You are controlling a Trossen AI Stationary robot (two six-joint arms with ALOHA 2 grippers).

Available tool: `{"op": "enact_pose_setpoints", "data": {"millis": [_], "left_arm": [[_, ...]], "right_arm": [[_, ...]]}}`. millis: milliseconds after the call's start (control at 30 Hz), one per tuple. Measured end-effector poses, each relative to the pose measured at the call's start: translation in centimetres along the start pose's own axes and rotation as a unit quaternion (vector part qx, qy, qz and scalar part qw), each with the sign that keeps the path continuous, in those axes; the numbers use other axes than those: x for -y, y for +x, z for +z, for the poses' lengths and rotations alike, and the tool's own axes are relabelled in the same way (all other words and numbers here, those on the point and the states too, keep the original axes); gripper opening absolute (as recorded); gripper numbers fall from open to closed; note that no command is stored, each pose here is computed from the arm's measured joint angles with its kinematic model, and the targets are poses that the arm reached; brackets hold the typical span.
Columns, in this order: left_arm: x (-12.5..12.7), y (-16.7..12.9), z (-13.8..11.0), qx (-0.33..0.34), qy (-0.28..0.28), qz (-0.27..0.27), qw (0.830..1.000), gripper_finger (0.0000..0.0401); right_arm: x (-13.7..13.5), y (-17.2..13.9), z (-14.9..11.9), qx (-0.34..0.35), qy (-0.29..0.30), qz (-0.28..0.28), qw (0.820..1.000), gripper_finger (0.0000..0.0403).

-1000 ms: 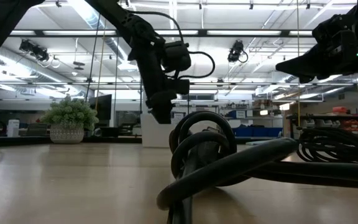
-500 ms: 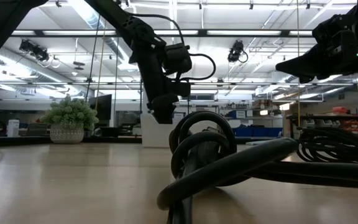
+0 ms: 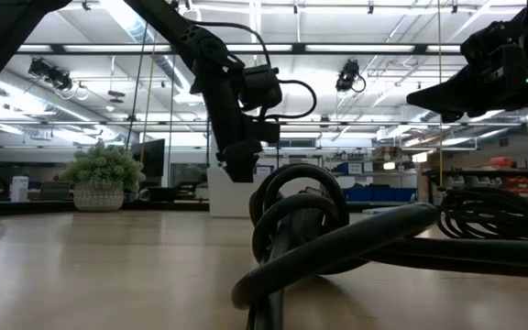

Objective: Pick and place USB-C Cables
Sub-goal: Put the light blue charger cable into the white bin, then put the left black charger cable into the white bin

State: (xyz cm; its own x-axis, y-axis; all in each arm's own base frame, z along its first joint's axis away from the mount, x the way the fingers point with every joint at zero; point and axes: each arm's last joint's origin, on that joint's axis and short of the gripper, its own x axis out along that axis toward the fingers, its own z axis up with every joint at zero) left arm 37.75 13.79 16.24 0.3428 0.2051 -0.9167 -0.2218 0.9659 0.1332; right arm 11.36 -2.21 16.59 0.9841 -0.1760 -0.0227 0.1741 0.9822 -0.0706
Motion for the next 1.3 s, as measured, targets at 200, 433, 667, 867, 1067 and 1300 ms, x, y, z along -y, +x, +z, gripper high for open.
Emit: {"op": "enact_pose_setpoints", "data": {"millis": [200,433,667,867,1067,1300], "left_arm": [[0.1,0.0,0.0,0.0,0.001,0.0,1.0,0.0063],[0.2,0.0,0.0,-0.002,0.006,0.013,1.0,0.0112],[0.2,0.0,0.0,-0.002,-0.004,0.014,1.0,0.0131],[0.0,-0.7,0.9,0.013,-0.023,0.016,1.0,0.0132],[-0.5,-2.9,3.4,0.054,-0.024,0.021,0.998,0.0132],[-1.3,-7.3,6.9,0.115,-0.002,0.032,0.993,0.0133]], "right_arm": [[0.0,0.0,0.0,0.0,0.0,0.0,1.0,0.002],[0.0,0.0,0.0,0.0,0.0,0.0,1.0,0.002],[0.0,0.0,0.0,0.0,0.0,0.0,1.0,0.002],[0.0,0.0,0.0,0.0,0.0,0.0,1.0,0.002],[0.0,0.0,0.0,0.0,0.0,0.0,1.0,0.002],[0.0,0.0,0.0,0.0,0.0,0.0,1.0,0.002]]}}
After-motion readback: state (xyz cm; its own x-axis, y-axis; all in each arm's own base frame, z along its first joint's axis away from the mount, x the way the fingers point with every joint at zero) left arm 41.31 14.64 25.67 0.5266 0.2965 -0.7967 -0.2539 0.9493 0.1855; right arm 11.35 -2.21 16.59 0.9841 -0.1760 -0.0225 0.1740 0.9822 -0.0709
